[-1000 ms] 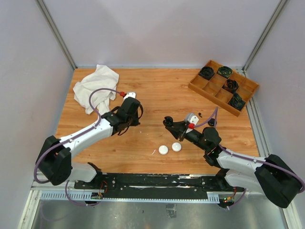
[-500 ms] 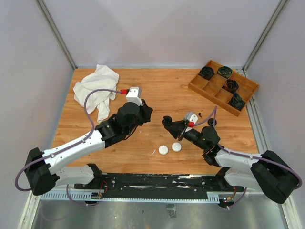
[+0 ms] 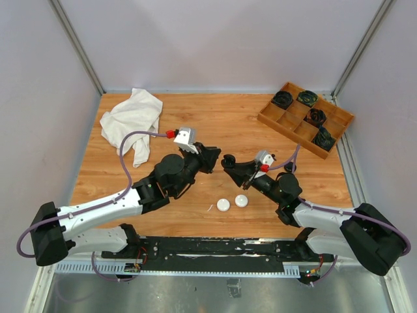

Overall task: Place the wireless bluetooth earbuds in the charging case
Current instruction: Place the earbud in the charging case.

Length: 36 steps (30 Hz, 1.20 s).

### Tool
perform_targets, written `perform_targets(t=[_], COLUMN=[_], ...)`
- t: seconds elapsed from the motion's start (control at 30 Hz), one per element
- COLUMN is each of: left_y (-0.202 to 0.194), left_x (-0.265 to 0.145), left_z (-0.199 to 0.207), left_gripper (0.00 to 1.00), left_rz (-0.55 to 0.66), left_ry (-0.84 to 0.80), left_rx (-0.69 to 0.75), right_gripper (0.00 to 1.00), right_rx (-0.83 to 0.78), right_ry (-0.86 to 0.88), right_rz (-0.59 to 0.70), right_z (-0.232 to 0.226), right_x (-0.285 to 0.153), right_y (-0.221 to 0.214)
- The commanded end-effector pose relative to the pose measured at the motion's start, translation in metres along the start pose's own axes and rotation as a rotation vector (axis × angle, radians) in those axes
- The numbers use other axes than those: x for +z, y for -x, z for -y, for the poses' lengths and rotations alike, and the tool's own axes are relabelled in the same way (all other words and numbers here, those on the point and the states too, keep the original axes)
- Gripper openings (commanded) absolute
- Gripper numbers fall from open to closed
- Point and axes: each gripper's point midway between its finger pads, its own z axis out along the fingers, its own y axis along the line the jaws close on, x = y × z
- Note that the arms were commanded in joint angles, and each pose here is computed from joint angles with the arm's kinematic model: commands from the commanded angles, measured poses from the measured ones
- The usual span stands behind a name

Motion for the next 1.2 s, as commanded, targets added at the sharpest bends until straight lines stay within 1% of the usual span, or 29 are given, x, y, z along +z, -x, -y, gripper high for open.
perform_targets(t=[0.0, 0.2, 0.4, 0.87, 1.17], left_y=[0.018, 0.012, 0.0, -0.021, -0.026], left_x=[-0.002, 0.001, 0.005, 0.009, 0.01], left_z=[0.024, 0.036, 0.041, 0.041, 0.042], left_gripper=[0.14, 0.14, 0.14, 0.14, 0.14], left_rz=[0.098, 0.112, 0.097, 0.057, 0.048], left_ry=[-0.089, -0.129, -0.148, -0.149, -0.15], left_rx=[-0.017, 0.009, 0.026, 0.057, 0.075], right_gripper=[0.01, 0.01, 0.01, 0.01, 0.01], right_rx=[0.001, 0.013, 0.016, 0.016, 0.011], right_ry=[0.001, 0.007, 0.009, 0.01, 0.005], right_rz=[0.109, 0.129, 0.145, 0.167, 0.175], right_z=[0.0, -0.002, -0.003, -0.005, -0.004], right_x=[0.009, 0.007, 0.006, 0.003, 0.001], right_y=[0.033, 0.039, 0.046, 0.052, 0.054])
